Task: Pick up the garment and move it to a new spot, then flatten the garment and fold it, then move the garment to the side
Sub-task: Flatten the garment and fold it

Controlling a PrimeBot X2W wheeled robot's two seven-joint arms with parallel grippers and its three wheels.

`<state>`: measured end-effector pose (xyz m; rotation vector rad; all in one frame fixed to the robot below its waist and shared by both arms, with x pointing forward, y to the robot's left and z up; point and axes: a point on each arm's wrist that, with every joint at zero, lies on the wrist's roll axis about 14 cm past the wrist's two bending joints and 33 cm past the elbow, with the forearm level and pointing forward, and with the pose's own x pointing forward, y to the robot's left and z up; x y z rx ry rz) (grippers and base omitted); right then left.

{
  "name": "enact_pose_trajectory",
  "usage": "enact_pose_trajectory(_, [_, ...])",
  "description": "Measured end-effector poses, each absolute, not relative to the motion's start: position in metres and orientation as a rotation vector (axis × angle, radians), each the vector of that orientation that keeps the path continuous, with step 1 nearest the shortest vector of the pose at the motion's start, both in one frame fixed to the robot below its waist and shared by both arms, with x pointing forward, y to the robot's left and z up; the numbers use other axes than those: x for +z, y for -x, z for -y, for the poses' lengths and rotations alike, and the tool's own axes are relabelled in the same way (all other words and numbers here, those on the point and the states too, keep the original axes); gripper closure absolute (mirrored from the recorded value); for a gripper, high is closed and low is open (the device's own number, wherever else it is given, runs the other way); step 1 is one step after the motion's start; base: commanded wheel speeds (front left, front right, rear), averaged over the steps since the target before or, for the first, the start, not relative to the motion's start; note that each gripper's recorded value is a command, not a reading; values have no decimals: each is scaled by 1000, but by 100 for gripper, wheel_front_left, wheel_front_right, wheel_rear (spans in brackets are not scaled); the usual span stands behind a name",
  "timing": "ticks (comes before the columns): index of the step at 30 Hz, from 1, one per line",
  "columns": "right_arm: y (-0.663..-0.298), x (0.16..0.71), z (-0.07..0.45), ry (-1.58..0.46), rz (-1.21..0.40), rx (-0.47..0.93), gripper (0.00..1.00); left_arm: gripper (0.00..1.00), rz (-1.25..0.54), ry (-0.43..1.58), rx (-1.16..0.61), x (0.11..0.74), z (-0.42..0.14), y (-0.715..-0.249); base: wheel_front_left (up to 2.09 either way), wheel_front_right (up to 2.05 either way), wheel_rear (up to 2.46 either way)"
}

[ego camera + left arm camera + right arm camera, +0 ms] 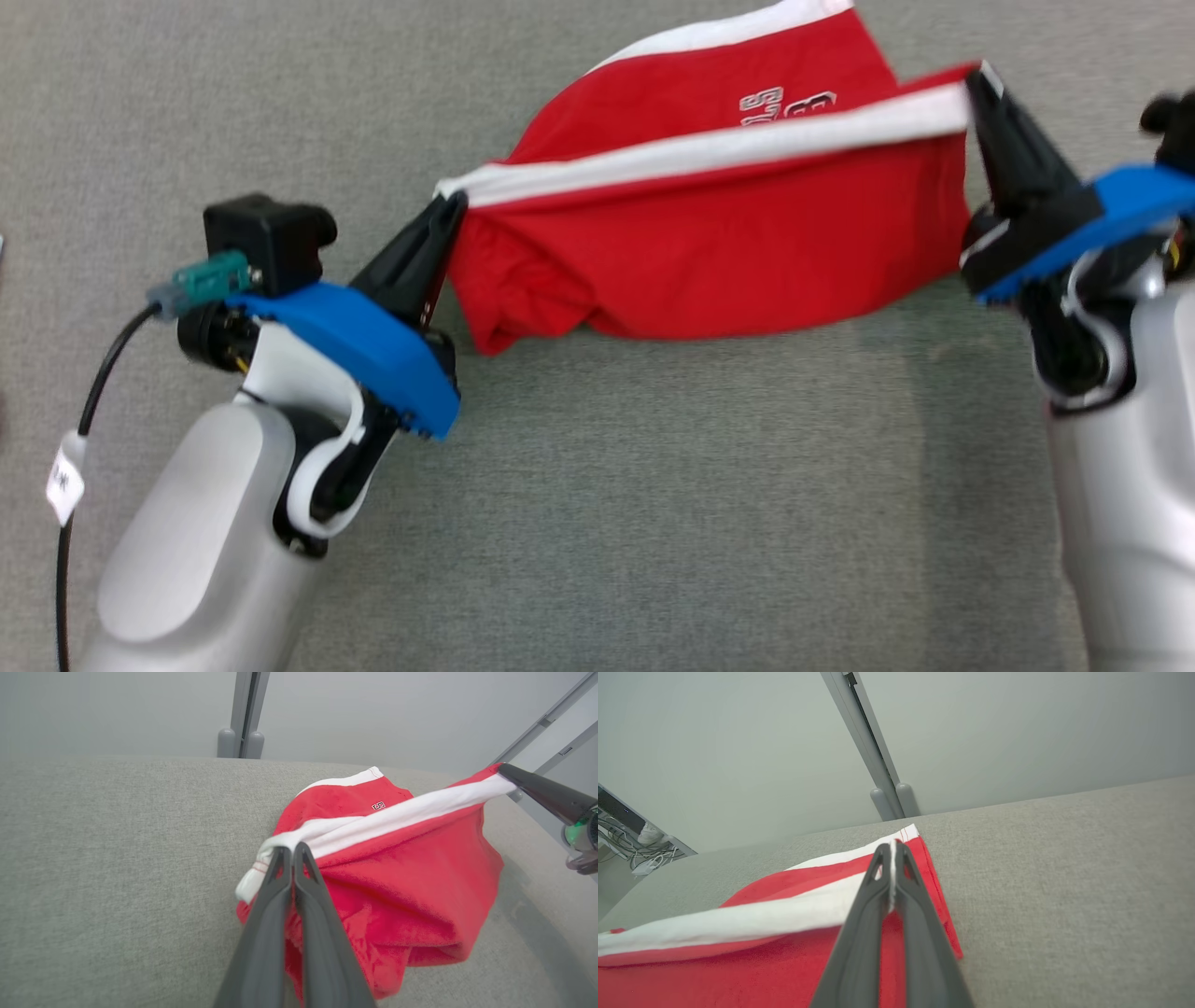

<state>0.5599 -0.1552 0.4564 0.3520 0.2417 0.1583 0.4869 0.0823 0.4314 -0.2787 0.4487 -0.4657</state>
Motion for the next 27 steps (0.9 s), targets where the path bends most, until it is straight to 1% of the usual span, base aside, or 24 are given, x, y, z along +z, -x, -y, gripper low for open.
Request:
enact_pose_trajectory(4, [-597, 452, 149, -339, -241, 172, 100, 100, -438, 275, -449, 428, -87, -505, 0, 0, 0])
enact_pose_trajectory(9, [-630, 440, 142, -322, -237, 173, 100, 100, -409, 264, -447, 426, -87, -527, 0, 0, 0])
enact_pose_trajectory(13, [-644, 427, 129, -297, -243, 192, 100, 100, -433, 257, -438, 411, -88, -536, 0, 0, 0])
enact_pose_trajectory(17, [-649, 417, 124, -272, -237, 194, 100, 100, -453, 257, -444, 400, -84, -539, 0, 0, 0])
enact_pose_trajectory(18, [-649, 415, 125, -267, -235, 191, 75, 100, -452, 255, -449, 399, -82, -539, 0, 0, 0])
enact_pose_trajectory(19, [-648, 412, 124, -263, -238, 190, 0, 82, -452, 255, -452, 398, -80, -539, 0, 0, 0])
enact_pose_trajectory(20, [-648, 413, 122, -254, -225, 197, 0, 56, -447, 256, -458, 399, -78, -539, 0, 0, 0])
enact_pose_trajectory(21, [-647, 415, 120, -249, -208, 201, 0, 0, -441, 256, -459, 399, -77, -539, 0, 0, 0])
enact_pose_trajectory(27, [-642, 438, 122, -179, -99, 227, 0, 0, -353, 247, -421, 408, -85, -540, 0, 0, 0])
